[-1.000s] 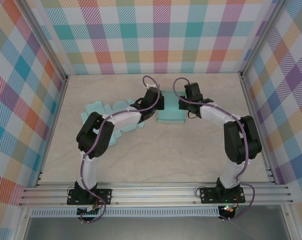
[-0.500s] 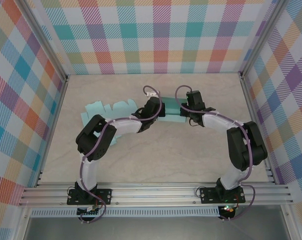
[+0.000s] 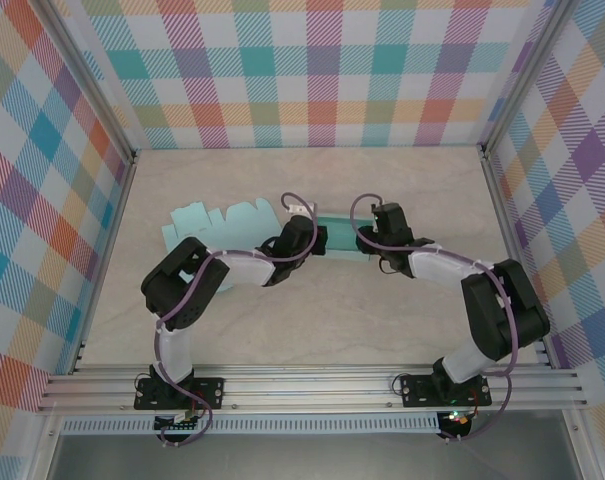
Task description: Fold the paper box
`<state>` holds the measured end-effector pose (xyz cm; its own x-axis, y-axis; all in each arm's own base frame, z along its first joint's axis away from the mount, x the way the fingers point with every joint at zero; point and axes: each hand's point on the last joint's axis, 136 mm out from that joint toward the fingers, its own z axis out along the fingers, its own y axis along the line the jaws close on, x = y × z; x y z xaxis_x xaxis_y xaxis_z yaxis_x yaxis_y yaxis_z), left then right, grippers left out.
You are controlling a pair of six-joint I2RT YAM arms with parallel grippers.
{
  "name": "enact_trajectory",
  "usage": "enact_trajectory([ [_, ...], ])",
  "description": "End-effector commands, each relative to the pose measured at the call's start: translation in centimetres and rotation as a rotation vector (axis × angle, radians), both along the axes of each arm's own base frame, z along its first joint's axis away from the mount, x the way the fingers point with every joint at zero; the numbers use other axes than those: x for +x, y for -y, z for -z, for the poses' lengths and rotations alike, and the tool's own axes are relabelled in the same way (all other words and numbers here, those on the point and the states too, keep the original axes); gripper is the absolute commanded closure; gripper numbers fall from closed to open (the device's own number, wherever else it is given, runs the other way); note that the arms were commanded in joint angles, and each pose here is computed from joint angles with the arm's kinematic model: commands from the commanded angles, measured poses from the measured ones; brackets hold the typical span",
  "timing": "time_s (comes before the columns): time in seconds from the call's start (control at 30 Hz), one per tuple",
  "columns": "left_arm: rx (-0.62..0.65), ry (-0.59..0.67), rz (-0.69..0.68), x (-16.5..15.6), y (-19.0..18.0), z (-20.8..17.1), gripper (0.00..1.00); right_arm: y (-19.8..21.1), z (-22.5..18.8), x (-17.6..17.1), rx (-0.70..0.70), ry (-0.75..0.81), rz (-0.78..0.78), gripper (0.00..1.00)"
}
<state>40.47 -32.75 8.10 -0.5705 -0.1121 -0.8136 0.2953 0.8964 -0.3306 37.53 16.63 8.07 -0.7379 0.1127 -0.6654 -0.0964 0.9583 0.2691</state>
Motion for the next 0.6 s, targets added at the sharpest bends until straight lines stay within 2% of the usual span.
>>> enact_trajectory([
  [0.0,-0.006,-0.022,0.079,-2.0,1.1,0.9,0.71,-0.8,-1.0,-0.8,0.038,0.022,-0.032,0.58],
  [0.1,0.001,-0.016,0.077,-2.2,0.8,0.7,0.66,-0.4,-1.5,-1.4,0.029,0.025,-0.024,0.46],
  [0.3,0.006,0.000,0.080,-3.1,0.2,-0.4,0.45,0.7,-3.0,-3.1,0.022,0.028,-0.008,0.22],
  [0.4,0.009,0.003,0.095,-3.8,0.1,-1.0,0.39,1.2,-4.1,-4.2,0.031,0.031,-0.002,0.14],
  [0.57,0.000,0.015,0.120,-5.3,0.0,-2.6,0.26,2.3,-6.7,-5.8,0.036,0.042,0.015,0.07],
])
